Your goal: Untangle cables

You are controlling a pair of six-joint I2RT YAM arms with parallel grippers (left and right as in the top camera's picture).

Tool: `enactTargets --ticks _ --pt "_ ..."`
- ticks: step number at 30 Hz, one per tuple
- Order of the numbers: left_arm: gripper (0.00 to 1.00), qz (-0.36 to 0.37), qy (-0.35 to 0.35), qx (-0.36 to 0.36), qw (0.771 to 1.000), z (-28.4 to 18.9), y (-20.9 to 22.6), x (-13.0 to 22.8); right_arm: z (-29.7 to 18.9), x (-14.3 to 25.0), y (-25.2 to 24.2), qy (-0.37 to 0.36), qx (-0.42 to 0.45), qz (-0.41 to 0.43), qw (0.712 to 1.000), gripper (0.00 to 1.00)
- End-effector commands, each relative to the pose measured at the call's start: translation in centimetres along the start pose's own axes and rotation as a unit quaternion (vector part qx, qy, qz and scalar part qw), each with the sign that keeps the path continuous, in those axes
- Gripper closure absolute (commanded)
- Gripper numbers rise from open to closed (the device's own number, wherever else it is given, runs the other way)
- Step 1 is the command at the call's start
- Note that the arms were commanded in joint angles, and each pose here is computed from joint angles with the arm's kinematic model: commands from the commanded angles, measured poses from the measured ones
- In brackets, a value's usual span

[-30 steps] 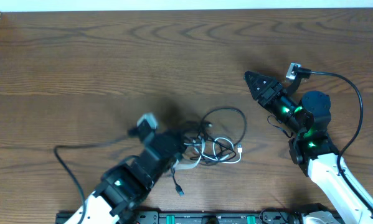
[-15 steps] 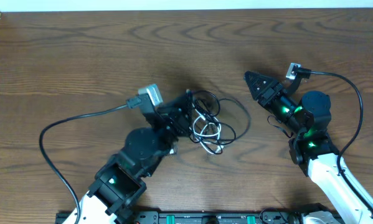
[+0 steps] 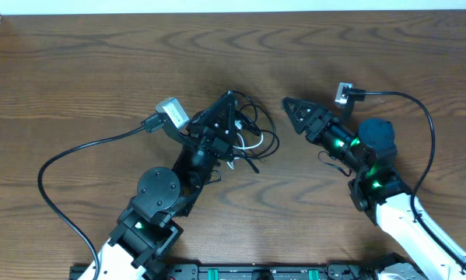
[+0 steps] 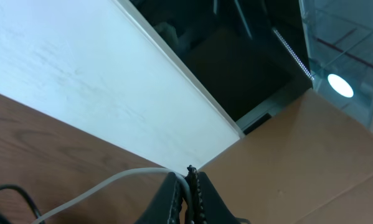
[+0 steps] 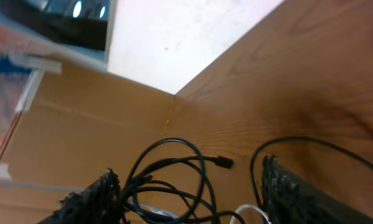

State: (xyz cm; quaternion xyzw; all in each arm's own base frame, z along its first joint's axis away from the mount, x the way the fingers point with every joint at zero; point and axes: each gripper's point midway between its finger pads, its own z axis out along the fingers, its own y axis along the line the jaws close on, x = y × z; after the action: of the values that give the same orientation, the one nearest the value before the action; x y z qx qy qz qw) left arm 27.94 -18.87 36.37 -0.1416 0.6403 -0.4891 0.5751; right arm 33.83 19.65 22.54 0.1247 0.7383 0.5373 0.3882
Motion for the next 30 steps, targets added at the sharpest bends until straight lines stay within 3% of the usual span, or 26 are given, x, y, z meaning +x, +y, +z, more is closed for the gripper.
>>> enactTargets --ticks 1,8,13,17,19,22,25,27,30 --pt "0.92 -0.036 -0.015 0.012 0.999 -0.1 -0.9 -1.1 0.5 0.2 1.9 -0.008 -0.024 -0.089 0.996 0.26" --pt "0.92 -0.072 -0.003 0.039 0.997 -0.2 -2.1 -0.9 0.9 3.0 5.2 0.010 -0.085 -0.259 0.962 0.10" --pt "0.92 -0.081 -0.019 0.063 0.995 -0.3 -3.1 -1.8 1.2 5.2 6.5 0.017 -0.109 -0.364 0.925 0.08" --pt "0.92 -0.114 -0.009 0.084 0.990 -0.4 -4.0 -1.7 1.6 5.7 6.3 0.017 -0.102 -0.379 0.920 0.08" --pt "0.92 -0.115 0.006 0.108 0.988 -0.6 -5.0 -1.5 1.7 5.7 6.1 0.017 -0.099 -0.378 0.920 0.18" --pt "0.92 -0.113 0.026 0.145 0.983 -1.0 -6.5 -1.1 1.8 5.2 5.9 0.004 -0.086 -0.378 0.922 0.62" --pt "0.92 -0.108 0.054 0.166 0.979 -1.3 -7.3 -0.2 1.9 4.3 5.4 -0.014 -0.064 -0.376 0.924 0.89" --pt "0.92 -0.101 0.090 0.173 0.976 -1.6 -7.5 1.1 1.9 3.4 4.8 -0.030 -0.041 -0.372 0.927 0.99" --pt "0.92 -0.070 0.167 0.160 0.970 -2.0 -6.5 4.5 1.9 2.0 3.6 -0.055 -0.001 -0.360 0.931 0.99"
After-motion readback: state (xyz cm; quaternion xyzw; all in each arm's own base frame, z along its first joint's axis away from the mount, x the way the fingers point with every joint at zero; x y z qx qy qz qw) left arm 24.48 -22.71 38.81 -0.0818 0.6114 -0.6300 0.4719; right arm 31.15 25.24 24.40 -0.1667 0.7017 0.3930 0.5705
